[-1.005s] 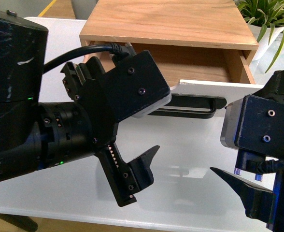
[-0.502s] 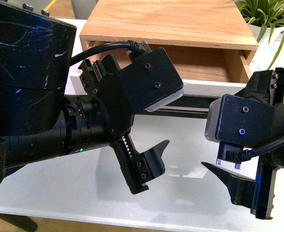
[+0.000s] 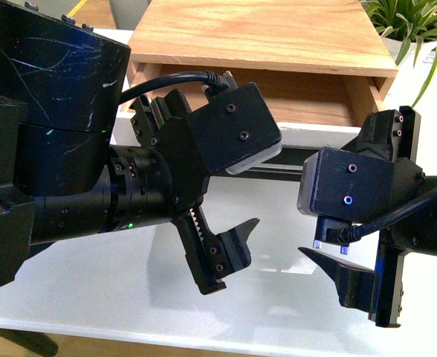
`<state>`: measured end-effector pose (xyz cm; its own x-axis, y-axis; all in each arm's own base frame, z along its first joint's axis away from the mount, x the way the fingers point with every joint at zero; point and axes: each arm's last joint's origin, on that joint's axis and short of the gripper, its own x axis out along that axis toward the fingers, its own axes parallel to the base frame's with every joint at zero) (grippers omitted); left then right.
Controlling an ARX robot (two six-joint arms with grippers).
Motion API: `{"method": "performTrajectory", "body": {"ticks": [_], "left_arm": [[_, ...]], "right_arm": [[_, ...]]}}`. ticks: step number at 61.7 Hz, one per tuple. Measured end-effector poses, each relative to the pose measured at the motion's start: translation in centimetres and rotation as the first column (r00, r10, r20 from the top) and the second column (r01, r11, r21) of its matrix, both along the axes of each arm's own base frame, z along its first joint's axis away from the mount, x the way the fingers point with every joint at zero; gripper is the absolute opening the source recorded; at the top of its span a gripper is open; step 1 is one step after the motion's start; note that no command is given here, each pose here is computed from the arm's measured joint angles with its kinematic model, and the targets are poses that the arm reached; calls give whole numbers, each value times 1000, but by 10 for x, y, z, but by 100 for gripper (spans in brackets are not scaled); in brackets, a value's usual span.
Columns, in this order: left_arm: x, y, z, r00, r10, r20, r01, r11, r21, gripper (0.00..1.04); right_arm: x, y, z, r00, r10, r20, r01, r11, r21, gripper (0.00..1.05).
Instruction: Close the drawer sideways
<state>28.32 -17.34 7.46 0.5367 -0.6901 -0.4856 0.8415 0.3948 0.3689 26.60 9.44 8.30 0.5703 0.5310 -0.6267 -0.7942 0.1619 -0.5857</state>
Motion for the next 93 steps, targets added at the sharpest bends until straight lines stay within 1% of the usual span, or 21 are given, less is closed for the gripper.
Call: {"method": "performTrajectory", "body": {"ticks": [48,67,93], "left_arm": [[11,-1,-9,1000,-2,-19,3,1000,26,96],[12,-2,-14,1000,-21,-10,21,998,57,96],[16,-2,-18,1000,-15,3,14,996,88,96]], "right_arm": [[12,8,-9,1000,10,-18,-10,1000,-30,96],[13,14,-12,1000,23,-1,-23,998,-54,96],[17,16,-14,999,4,32,-2,998,-71,96]]}}
